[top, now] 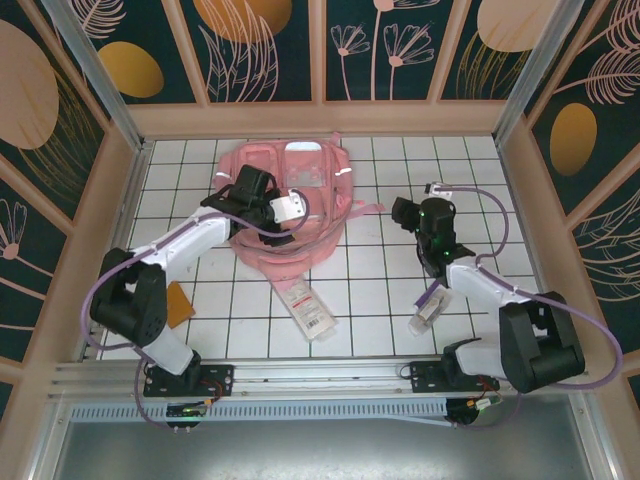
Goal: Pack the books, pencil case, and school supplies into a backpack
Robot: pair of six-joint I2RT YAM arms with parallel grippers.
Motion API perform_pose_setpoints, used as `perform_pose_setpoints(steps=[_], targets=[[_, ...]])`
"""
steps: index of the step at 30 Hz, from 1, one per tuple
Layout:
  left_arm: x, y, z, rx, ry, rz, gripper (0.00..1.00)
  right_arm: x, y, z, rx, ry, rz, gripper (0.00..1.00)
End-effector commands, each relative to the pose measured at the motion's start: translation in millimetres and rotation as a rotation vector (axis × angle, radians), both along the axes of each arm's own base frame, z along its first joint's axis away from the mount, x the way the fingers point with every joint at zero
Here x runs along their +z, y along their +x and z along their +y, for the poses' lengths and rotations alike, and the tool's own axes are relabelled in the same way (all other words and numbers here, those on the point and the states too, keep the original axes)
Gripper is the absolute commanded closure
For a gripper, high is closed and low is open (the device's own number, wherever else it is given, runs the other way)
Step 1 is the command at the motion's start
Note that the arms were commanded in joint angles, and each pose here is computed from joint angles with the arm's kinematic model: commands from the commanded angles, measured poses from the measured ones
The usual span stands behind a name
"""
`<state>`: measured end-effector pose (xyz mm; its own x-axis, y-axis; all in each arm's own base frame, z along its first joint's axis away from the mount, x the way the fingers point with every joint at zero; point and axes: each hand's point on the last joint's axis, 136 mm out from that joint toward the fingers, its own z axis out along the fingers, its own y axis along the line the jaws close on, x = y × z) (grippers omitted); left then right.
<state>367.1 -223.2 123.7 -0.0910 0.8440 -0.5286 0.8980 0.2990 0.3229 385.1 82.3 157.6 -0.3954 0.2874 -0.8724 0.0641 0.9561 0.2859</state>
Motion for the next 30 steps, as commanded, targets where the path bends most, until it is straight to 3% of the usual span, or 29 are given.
perform_pose_setpoints(steps=[1, 5, 9, 11, 14, 15, 18, 20, 24, 30], targets=[[-22, 1, 12, 0.030, 0.096, 0.029, 0.20, 6, -3, 4, 0.040, 0.013, -0.032, 0.23], [-34, 8, 10, 0.044, 0.084, 0.012, 0.18, 17, -6, 29, 0.189, 0.044, -0.095, 0.23], [-49, 36, 25, 0.163, 0.159, -0.078, 0.22, 17, -10, 82, 0.527, 0.010, -0.121, 0.20], [-41, 55, 36, 0.258, 0.197, -0.139, 0.45, 16, -17, 107, 0.714, -0.033, -0.143, 0.19], [-23, 65, 33, 0.254, 0.195, -0.171, 0.96, 18, -22, 129, 0.917, -0.137, -0.202, 0.18], [-14, 65, 29, 0.239, 0.174, -0.181, 1.00, 14, -24, 136, 0.989, -0.214, -0.228, 0.18], [18, 55, 15, 0.151, 0.091, -0.228, 1.00, -4, -17, 145, 1.102, -0.480, -0.275, 0.16], [32, 40, 7, 0.058, 0.050, -0.241, 1.00, -13, -8, 147, 1.159, -0.564, -0.275, 0.16], [58, 19, -1, -0.039, -0.011, -0.262, 1.00, -17, 18, 156, 1.243, -0.571, -0.291, 0.21], [80, -3, -3, -0.163, -0.092, -0.337, 1.00, -23, 59, 156, 1.215, -0.571, -0.314, 0.27]])
